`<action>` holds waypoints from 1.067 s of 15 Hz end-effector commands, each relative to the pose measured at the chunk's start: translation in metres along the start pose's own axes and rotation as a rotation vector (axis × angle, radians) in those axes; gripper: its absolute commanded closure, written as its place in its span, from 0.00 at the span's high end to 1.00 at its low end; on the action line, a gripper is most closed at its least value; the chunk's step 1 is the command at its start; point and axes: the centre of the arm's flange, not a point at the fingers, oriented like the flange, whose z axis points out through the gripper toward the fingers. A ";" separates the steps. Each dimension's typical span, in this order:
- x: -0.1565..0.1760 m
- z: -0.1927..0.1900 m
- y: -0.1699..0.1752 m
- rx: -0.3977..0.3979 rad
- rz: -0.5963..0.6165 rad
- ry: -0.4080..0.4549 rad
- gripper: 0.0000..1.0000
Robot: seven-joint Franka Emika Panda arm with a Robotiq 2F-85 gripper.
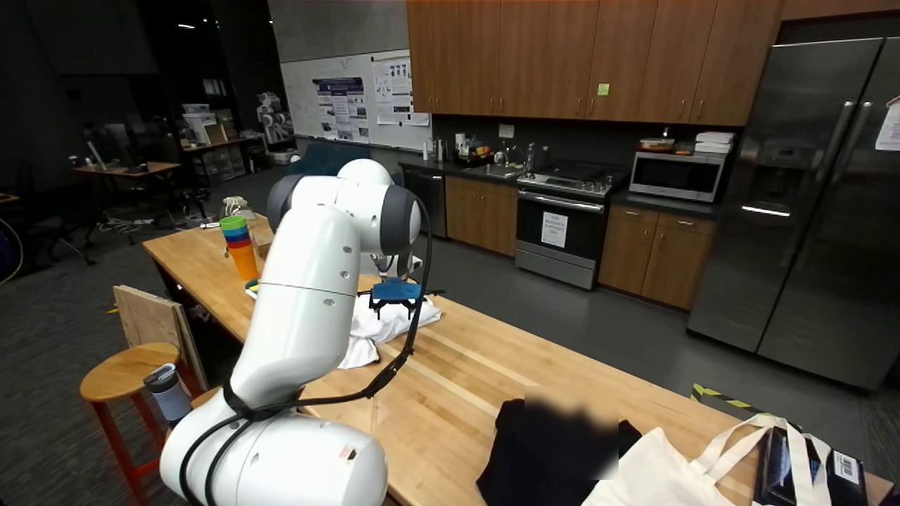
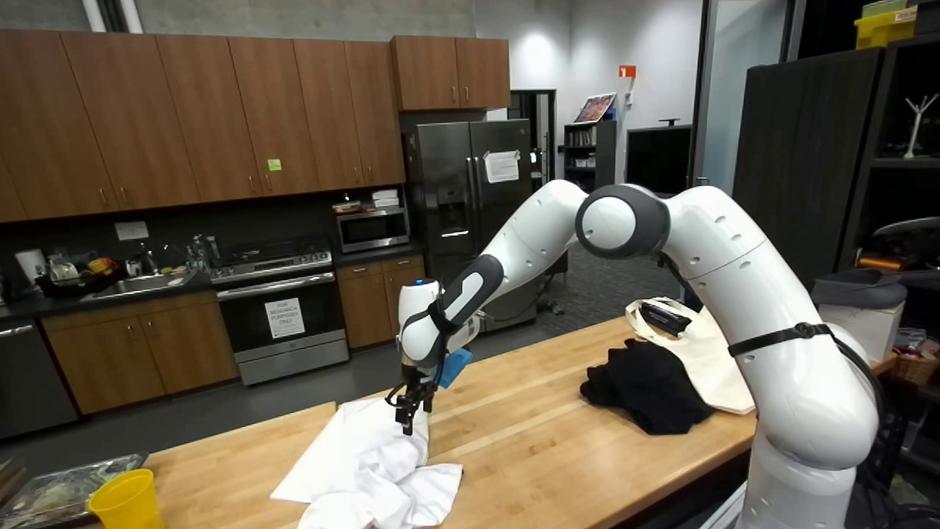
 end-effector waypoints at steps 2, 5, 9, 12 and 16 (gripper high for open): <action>0.021 0.016 0.020 -0.047 0.223 0.079 1.00; 0.016 0.039 0.046 -0.072 0.352 0.043 1.00; 0.017 0.050 0.056 -0.087 0.388 0.042 0.74; 0.020 0.048 0.051 -0.093 0.367 0.049 0.59; 0.025 0.048 0.045 -0.085 0.349 0.047 0.36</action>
